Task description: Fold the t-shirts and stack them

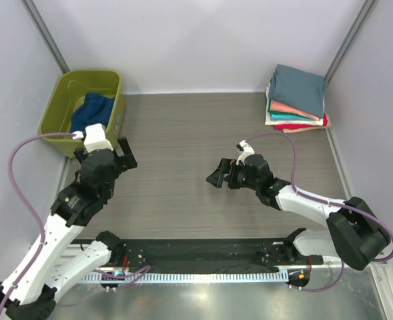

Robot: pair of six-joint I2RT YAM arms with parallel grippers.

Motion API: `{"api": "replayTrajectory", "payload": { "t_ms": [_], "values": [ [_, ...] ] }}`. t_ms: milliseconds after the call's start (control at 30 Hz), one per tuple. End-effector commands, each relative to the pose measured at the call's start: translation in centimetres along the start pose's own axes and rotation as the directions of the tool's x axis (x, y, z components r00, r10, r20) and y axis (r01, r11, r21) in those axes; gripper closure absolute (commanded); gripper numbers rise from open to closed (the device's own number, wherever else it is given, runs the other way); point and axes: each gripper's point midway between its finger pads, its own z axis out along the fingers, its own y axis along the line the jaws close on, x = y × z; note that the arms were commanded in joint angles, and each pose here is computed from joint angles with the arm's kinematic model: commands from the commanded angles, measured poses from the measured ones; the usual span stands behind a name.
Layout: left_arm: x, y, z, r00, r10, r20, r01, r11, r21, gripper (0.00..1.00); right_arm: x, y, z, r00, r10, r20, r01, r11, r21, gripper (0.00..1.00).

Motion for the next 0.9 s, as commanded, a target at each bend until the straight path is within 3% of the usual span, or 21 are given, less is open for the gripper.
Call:
{"api": "replayTrajectory", "payload": {
  "t_ms": [0,133,867],
  "values": [
    [-3.7,-0.3,-1.1,0.987,-0.094,0.133,0.088,0.995,0.049,0.0,-2.0,2.0,0.1,0.995,0.025,0.101,-0.016,0.996,-0.083,0.0],
    [-3.8,1.3,-1.4,0.983,-0.095,0.155,0.099,0.995,-0.017,0.0,-1.0,2.0,0.9,0.996,0.063,0.068,-0.056,0.994,-0.097,0.0],
    [-3.8,2.1,-1.8,0.984,-0.101,0.148,0.109,0.993,-0.049,0.04,0.6,3.0,2.2,0.998,0.063,-0.002,-0.063,0.994,-0.089,0.0]
  ]
}}
